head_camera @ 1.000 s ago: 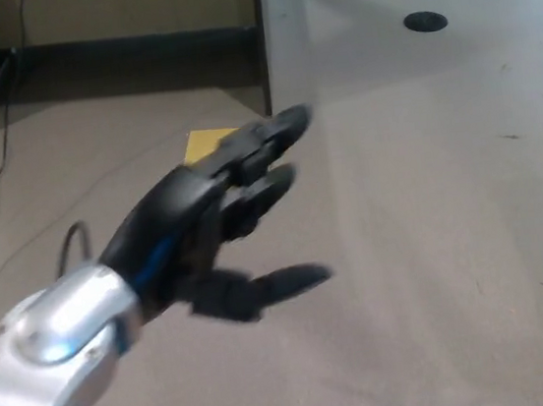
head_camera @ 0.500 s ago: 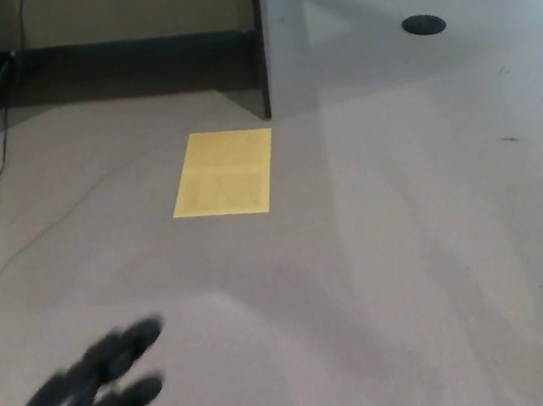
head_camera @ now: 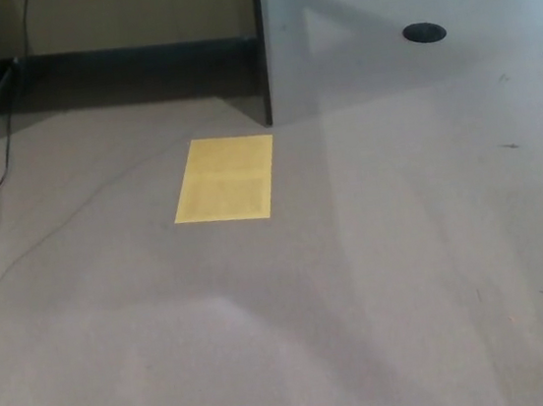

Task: There is a tripod standing in front of the robot and the robot extends its left arm to grab it. It lifts the tripod and passes it to a person.

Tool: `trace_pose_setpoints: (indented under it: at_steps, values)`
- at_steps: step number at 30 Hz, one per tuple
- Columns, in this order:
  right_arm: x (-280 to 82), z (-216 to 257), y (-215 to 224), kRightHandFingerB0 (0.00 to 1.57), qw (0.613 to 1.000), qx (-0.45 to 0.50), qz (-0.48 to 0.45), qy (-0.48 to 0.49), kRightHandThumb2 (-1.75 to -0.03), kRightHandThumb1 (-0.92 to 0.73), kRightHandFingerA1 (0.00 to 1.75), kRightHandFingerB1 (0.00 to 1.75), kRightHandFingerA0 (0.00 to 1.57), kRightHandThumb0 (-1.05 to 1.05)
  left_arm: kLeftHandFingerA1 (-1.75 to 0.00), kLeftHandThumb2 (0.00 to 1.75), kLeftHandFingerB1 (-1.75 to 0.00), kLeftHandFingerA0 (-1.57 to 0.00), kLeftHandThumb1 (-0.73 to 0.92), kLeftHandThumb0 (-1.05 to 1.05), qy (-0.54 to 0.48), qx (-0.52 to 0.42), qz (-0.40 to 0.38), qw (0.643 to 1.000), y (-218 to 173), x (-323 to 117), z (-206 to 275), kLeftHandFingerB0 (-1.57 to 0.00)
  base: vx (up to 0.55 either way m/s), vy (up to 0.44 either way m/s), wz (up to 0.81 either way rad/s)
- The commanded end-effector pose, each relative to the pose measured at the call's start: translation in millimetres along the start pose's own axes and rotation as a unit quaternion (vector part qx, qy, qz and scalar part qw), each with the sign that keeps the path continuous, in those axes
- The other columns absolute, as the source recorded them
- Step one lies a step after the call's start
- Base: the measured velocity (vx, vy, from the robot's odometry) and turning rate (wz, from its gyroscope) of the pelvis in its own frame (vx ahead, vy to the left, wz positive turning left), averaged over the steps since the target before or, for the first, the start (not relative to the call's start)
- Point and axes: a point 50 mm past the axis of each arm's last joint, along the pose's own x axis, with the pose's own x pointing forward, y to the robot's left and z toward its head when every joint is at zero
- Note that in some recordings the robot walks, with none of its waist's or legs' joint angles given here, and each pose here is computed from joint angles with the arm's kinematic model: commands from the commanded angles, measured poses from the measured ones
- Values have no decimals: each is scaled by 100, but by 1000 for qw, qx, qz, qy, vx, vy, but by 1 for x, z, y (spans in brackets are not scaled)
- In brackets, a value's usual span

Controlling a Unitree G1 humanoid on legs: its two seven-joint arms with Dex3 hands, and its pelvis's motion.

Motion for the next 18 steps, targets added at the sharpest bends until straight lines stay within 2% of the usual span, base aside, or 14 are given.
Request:
trace_pose_setpoints:
  at_steps: [1,3,5,6,7,8,10,11,18]
  values:
    - [-12,-18,-2,13,999,24,-49,5,-77,-59,44,36,37,-50,-38,65,-32,-15,47,-46,-32,138,101,985,25,-7,-26,-11,0,0,0]
    - [-12,-18,-1,14,999,17,-45,7,-76,-59,41,36,29,-50,-39,65,-33,-17,46,-47,-24,145,91,985,24,-8,-30,-12,0,0,0]
    - [-11,-16,-4,13,999,12,-45,3,-76,-59,42,36,29,-50,-39,65,-33,-18,46,-46,-28,144,92,985,24,-7,-31,-12,0,0,0]
    - [-10,-14,-7,17,999,13,-47,1,-61,-69,35,27,41,-43,-51,92,-49,-8,39,-26,-29,148,92,984,23,-4,-29,-6,0,0,0]
    - [-9,-12,-9,18,999,14,-48,-1,-60,-69,35,28,40,-44,-40,67,-34,-20,45,-47,-29,153,92,984,24,-3,-26,-13,0,0,0]
    - [-7,-9,-13,14,999,15,-52,-4,-78,-58,44,37,33,-51,-40,66,-34,-21,46,-47,-34,153,93,983,24,0,-21,-14,0,0,0]
    - [-5,-7,-16,14,998,26,-50,2,-78,-58,44,37,35,-51,-41,67,-35,-24,45,-46,-41,165,93,981,24,4,-15,-16,0,0,0]
    - [-5,-6,-18,19,998,22,-53,0,-62,-70,36,28,44,-43,-42,67,-35,-24,46,-46,-45,166,93,981,23,5,-13,-16,0,0,0]
    - [1,4,-28,19,998,26,-58,-7,-62,-70,37,28,45,-43,-39,65,-34,-22,48,-43,-61,141,102,983,30,8,-4,-17,0,0,0]
